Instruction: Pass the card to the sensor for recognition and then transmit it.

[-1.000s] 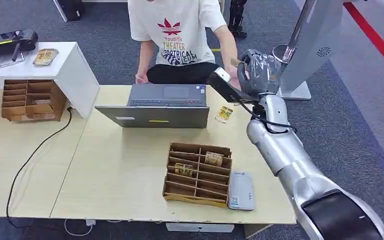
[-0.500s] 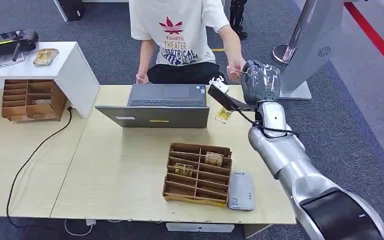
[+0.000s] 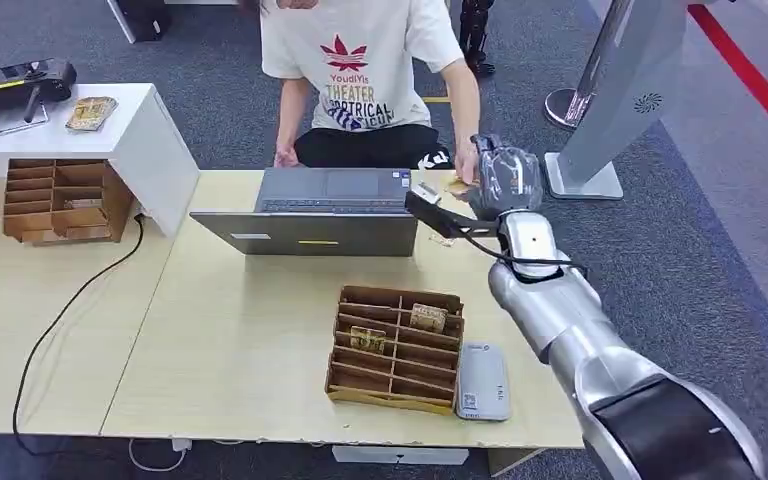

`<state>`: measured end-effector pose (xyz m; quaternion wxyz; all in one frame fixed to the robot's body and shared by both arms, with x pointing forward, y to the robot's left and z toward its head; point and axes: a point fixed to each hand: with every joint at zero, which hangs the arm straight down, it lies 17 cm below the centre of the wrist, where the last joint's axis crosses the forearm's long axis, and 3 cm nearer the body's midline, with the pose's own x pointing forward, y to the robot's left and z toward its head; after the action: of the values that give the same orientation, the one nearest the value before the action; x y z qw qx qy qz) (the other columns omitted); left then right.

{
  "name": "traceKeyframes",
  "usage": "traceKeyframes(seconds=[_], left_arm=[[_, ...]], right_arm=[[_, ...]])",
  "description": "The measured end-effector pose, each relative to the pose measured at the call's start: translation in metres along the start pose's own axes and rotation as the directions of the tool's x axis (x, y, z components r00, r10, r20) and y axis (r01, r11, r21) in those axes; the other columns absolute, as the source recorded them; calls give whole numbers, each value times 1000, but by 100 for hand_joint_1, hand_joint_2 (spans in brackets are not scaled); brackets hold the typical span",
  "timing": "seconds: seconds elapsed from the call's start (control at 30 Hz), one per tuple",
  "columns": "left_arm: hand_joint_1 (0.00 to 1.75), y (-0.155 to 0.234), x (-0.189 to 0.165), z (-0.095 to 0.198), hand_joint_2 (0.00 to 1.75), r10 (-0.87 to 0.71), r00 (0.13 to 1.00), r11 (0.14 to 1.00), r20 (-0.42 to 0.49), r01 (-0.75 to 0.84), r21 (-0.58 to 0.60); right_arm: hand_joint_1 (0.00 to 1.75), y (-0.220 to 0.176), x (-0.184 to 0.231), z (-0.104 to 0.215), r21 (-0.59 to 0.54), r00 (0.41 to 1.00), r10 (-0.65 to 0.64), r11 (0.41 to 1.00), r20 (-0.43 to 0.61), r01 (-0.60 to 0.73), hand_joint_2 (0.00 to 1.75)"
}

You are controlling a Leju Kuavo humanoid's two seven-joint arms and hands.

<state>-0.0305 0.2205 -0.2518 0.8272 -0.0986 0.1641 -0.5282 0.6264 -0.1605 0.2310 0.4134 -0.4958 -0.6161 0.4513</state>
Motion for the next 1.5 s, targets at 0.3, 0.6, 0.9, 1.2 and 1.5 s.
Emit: traceKeyframes(seconds=[0.3,0.6,0.9,1.2,1.5], left_arm=[[0,-6,3,-1,0,40,999,999,17,-40,-18],[0,-15,11,-3,0,127,991,991,49,-125,-44],[0,-20,16,-4,0,174,983,984,62,-170,-61],[0,-27,30,-2,0,261,960,963,99,-252,-100],[0,-30,35,-1,0,303,947,949,110,-289,-124]], right_arm=[[0,-4,50,1,53,880,-468,884,78,465,0],[0,-87,69,42,-125,187,-953,161,237,979,0],[0,-113,58,87,-94,-163,-935,-202,316,975,0],[0,-112,98,190,256,-587,-767,-532,257,807,0],[0,-63,137,262,389,-604,-793,-534,77,751,0]])
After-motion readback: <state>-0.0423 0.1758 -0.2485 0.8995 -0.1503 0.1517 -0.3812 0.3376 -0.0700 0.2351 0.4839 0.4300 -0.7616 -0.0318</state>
